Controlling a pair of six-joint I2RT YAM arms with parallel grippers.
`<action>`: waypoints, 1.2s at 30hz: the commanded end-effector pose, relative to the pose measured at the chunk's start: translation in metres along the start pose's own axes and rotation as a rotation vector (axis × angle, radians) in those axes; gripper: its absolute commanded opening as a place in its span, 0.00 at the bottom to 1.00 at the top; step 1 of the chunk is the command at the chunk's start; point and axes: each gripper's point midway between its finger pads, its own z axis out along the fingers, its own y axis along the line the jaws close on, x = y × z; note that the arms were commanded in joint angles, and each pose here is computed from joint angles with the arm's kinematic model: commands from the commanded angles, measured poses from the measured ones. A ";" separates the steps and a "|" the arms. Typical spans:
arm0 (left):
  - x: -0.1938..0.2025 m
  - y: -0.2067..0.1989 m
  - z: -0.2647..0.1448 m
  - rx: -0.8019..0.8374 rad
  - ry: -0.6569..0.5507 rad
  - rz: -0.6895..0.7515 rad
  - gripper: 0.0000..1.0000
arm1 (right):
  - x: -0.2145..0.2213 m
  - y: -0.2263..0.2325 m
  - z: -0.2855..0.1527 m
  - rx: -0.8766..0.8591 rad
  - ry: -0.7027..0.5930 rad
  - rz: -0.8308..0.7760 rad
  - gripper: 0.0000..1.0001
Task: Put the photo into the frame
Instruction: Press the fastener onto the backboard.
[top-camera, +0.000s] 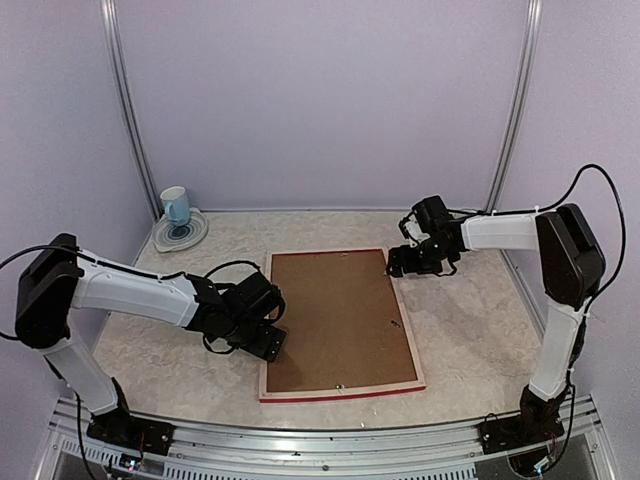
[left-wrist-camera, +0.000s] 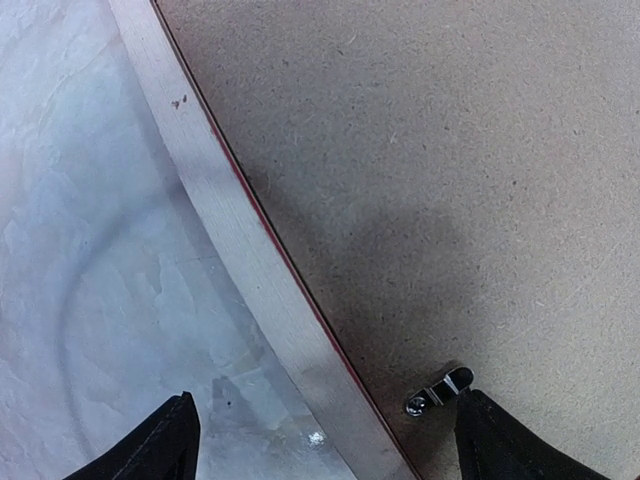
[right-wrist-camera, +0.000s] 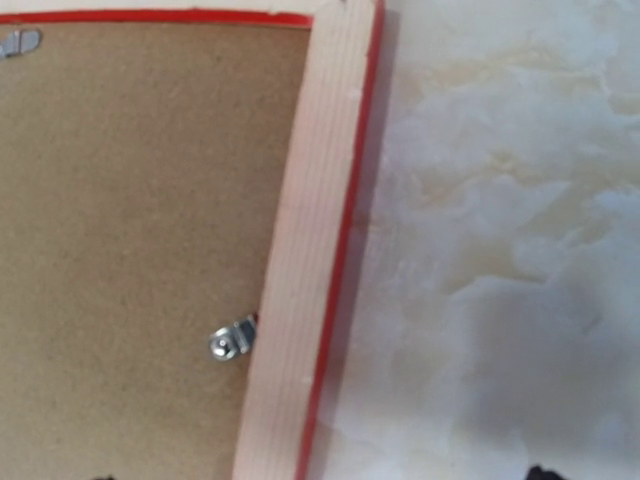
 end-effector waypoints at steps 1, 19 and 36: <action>-0.011 -0.004 -0.001 -0.003 -0.034 -0.001 0.86 | -0.011 0.000 -0.015 -0.011 -0.046 0.004 0.88; -0.011 -0.004 0.005 -0.019 -0.028 -0.013 0.80 | -0.011 0.000 -0.016 -0.013 -0.049 0.003 0.88; -0.005 -0.002 0.010 -0.029 -0.006 -0.024 0.70 | -0.012 0.001 -0.020 -0.014 -0.057 0.003 0.88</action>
